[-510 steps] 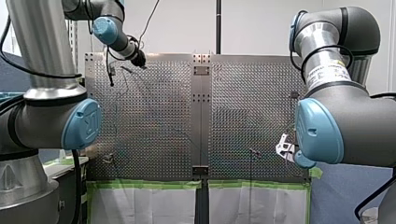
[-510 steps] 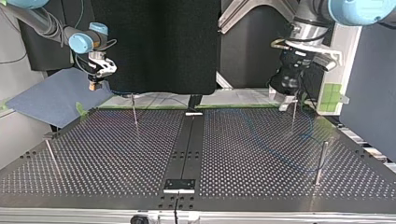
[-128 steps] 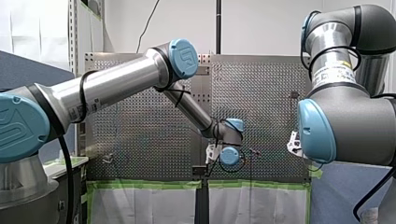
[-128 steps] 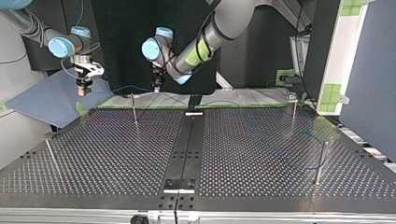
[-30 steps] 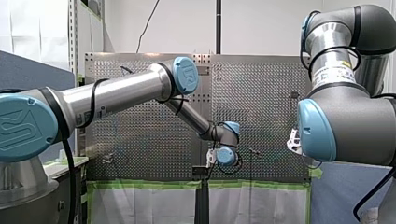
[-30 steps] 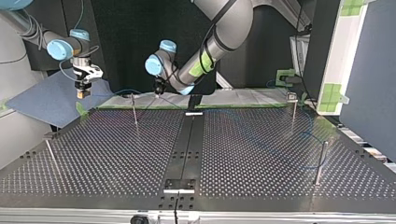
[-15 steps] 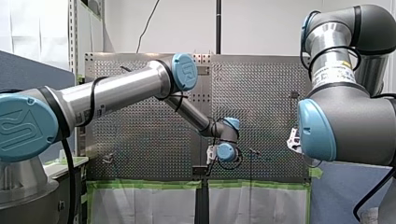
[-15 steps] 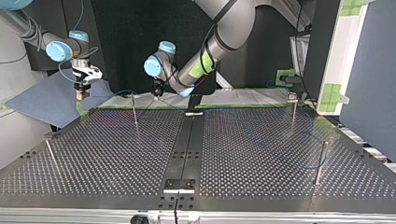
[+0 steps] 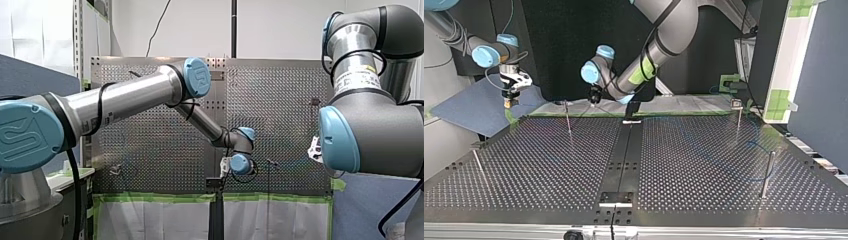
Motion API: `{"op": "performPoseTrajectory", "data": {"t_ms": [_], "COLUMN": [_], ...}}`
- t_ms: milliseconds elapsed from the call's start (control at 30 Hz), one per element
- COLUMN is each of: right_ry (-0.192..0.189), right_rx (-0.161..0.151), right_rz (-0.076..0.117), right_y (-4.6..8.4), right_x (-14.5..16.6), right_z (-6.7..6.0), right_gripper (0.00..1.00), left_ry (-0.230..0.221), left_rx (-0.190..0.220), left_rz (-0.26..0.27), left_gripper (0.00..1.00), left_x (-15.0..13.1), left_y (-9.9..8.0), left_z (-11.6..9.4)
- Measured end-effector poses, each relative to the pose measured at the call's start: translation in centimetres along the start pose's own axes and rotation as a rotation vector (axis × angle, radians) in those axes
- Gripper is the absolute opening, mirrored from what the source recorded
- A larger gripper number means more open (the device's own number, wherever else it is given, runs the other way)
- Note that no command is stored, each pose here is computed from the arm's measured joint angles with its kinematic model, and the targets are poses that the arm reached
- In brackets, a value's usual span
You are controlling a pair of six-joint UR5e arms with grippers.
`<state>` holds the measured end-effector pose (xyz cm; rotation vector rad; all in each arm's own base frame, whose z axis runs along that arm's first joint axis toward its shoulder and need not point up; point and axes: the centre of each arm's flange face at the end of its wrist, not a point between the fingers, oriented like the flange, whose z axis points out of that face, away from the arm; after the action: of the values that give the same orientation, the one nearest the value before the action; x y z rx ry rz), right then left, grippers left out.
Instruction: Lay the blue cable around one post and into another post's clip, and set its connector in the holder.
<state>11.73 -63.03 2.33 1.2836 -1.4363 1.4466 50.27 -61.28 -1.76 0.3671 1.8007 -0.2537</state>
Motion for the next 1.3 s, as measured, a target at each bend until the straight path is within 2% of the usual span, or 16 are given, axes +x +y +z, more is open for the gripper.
{"op": "performPoseTrajectory", "data": {"t_ms": [300, 767, 800, 833, 867, 933, 967, 1000, 1033, 1067, 1100, 1300], "right_ry": [-0.004, -0.006, -0.007, -0.007, -0.008, -0.010, -0.009, -0.009, -0.010, -0.011, -0.011, -0.013], "right_rx": [-0.014, -0.015, -0.015, -0.015, -0.015, -0.016, -0.017, -0.017, -0.017, -0.016, -0.016, -0.011], "right_rz": [-0.001, -0.004, -0.005, -0.005, -0.005, -0.007, -0.008, -0.008, -0.008, -0.009, -0.009, -0.013], "right_y": [0.1, 0.0, 0.0, 0.0, 0.0, 0.1, 0.1, 0.2, 0.1, 0.1, 0.1, -0.2], "right_x": [0.1, 0.1, 0.1, 0.1, 0.1, 0.1, 0.1, 0.1, 0.1, 0.1, 0.1, 0.0], "right_z": [0.0, 0.1, 0.1, 0.1, 0.1, 0.1, 0.1, 0.1, 0.1, 0.1, 0.1, 0.0], "right_gripper": [0.47, 0.47, 0.47, 0.47, 0.47, 0.47, 0.47, 0.47, 0.47, 0.47, 0.47, 0.47], "left_ry": [0.007, 0.017, 0.016, 0.016, 0.014, 0.012, 0.012, 0.011, 0.010, 0.009, 0.009, 0.009], "left_rx": [-0.007, -0.007, -0.007, -0.008, -0.007, -0.005, -0.001, 0.004, 0.011, 0.021, 0.028, 0.055], "left_rz": [0.003, 0.009, 0.008, 0.008, 0.006, 0.006, 0.007, 0.008, 0.010, 0.013, 0.014, 0.020], "left_gripper": [0.00, 0.00, 0.03, 0.11, 0.11, 0.51, 0.51, 0.68, 0.94, 0.94, 1.00, 1.00], "left_x": [0.1, 0.8, 0.8, 0.8, 0.7, 0.7, 0.7, 0.7, 0.7, 0.6, 0.6, 0.6], "left_y": [0.6, 1.0, 1.0, 1.1, 1.1, 1.1, 1.1, 1.1, 1.1, 0.9, 0.8, -0.1], "left_z": [0.2, 0.1, 0.1, 0.2, 0.2, 0.2, 0.3, 0.3, 0.4, 0.3, 0.3, 0.0]}}
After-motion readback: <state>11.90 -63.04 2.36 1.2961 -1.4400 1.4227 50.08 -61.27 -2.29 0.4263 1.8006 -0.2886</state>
